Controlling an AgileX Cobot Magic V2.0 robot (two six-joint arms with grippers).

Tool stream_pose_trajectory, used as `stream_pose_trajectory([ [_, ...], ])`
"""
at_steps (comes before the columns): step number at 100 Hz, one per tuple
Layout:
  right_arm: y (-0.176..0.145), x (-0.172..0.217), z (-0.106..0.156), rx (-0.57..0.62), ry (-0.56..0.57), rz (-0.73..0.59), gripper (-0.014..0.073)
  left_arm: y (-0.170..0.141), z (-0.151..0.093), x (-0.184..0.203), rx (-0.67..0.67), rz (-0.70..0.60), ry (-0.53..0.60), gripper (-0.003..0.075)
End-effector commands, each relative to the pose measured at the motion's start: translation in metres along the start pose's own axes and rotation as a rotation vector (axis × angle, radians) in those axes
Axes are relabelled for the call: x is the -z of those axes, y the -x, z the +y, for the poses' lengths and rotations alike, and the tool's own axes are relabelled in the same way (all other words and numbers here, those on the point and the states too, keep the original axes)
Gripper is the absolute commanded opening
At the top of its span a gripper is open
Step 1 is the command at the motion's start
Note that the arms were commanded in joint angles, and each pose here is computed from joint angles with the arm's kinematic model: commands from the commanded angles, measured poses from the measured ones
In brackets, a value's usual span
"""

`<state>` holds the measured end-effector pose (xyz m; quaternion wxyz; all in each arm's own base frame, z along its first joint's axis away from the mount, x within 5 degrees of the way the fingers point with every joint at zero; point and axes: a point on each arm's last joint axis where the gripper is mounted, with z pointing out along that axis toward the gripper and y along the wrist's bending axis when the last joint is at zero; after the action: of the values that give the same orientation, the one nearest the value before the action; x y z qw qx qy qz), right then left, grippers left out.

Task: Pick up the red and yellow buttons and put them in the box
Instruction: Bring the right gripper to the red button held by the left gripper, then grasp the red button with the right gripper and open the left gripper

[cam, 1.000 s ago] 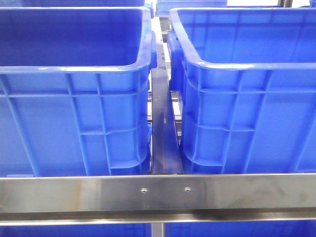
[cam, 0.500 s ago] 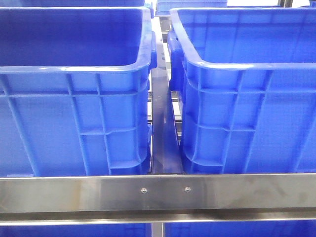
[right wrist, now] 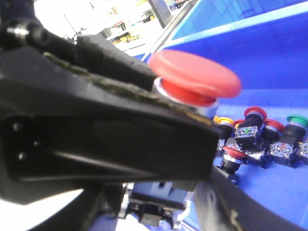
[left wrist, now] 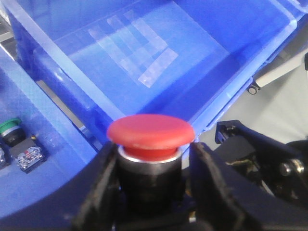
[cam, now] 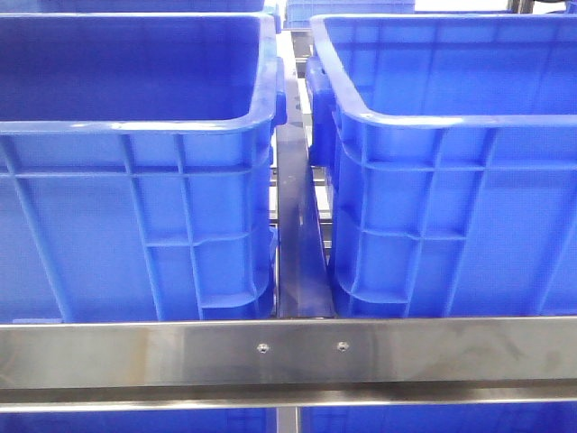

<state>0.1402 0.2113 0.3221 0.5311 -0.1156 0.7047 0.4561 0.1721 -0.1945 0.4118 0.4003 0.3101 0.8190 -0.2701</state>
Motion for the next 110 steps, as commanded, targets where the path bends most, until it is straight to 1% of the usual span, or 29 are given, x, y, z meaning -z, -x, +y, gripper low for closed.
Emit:
stream_pose_trajectory([
  [1, 0.021, 0.002, 0.011, 0.026, 0.05, -0.123, 0.0001, 0.015, -0.006, 0.017, 0.01, -0.123, -0.027, -0.0018],
  [8, 0.021, 0.002, 0.011, 0.026, 0.05, -0.123, -0.0042, 0.015, -0.006, 0.017, 0.01, -0.123, -0.027, -0.0018],
  [18, 0.021, 0.002, 0.011, 0.026, 0.05, -0.123, -0.0048, 0.015, -0.006, 0.017, 0.01, -0.123, -0.027, -0.001],
  [24, 0.021, 0.002, 0.011, 0.026, 0.05, -0.123, -0.0048, 0.015, -0.006, 0.017, 0.01, -0.123, -0.027, 0.0024],
  [28, 0.021, 0.002, 0.011, 0.026, 0.05, -0.123, -0.0048, 0.015, -0.006, 0.017, 0.01, -0.123, -0.027, 0.0069],
  [36, 0.021, 0.002, 0.011, 0.026, 0.05, -0.123, -0.0048, 0.015, -0.006, 0.017, 0.01, -0.123, -0.027, 0.019],
  [38, 0.021, 0.002, 0.011, 0.026, 0.05, -0.123, -0.0048, 0.015, -0.006, 0.017, 0.01, -0.123, -0.027, 0.0243],
  [40, 0.021, 0.002, 0.011, 0.026, 0.05, -0.123, -0.0048, 0.015, -0.006, 0.017, 0.01, -0.123, -0.027, 0.027],
  [45, 0.021, 0.002, 0.011, 0.026, 0.05, -0.123, -0.0048, 0.015, -0.006, 0.017, 0.01, -0.124, -0.027, 0.037],
  [50, 0.021, 0.002, 0.011, 0.026, 0.05, -0.123, -0.0048, 0.015, -0.006, 0.017, 0.01, -0.126, -0.027, 0.0433],
  [55, 0.021, 0.002, 0.011, 0.026, 0.05, -0.123, -0.0048, 0.015, -0.006, 0.017, 0.009, -0.126, -0.026, 0.0467],
  [69, 0.021, 0.002, 0.011, 0.026, 0.05, -0.123, -0.0048, 0.017, -0.006, 0.018, 0.007, -0.145, -0.025, 0.0475],
  [92, 0.023, 0.002, 0.011, 0.024, 0.052, -0.139, -0.0048, 0.019, -0.006, 0.031, -0.004, -0.188, -0.013, 0.0475],
  [99, 0.024, 0.002, 0.011, 0.023, 0.053, -0.15, -0.0048, 0.019, -0.005, 0.035, 0.0, -0.2, -0.002, 0.0475],
  [110, 0.025, 0.002, 0.01, 0.011, 0.046, -0.159, -0.0048, 0.02, -0.001, 0.042, 0.007, -0.218, 0.047, 0.0475],
])
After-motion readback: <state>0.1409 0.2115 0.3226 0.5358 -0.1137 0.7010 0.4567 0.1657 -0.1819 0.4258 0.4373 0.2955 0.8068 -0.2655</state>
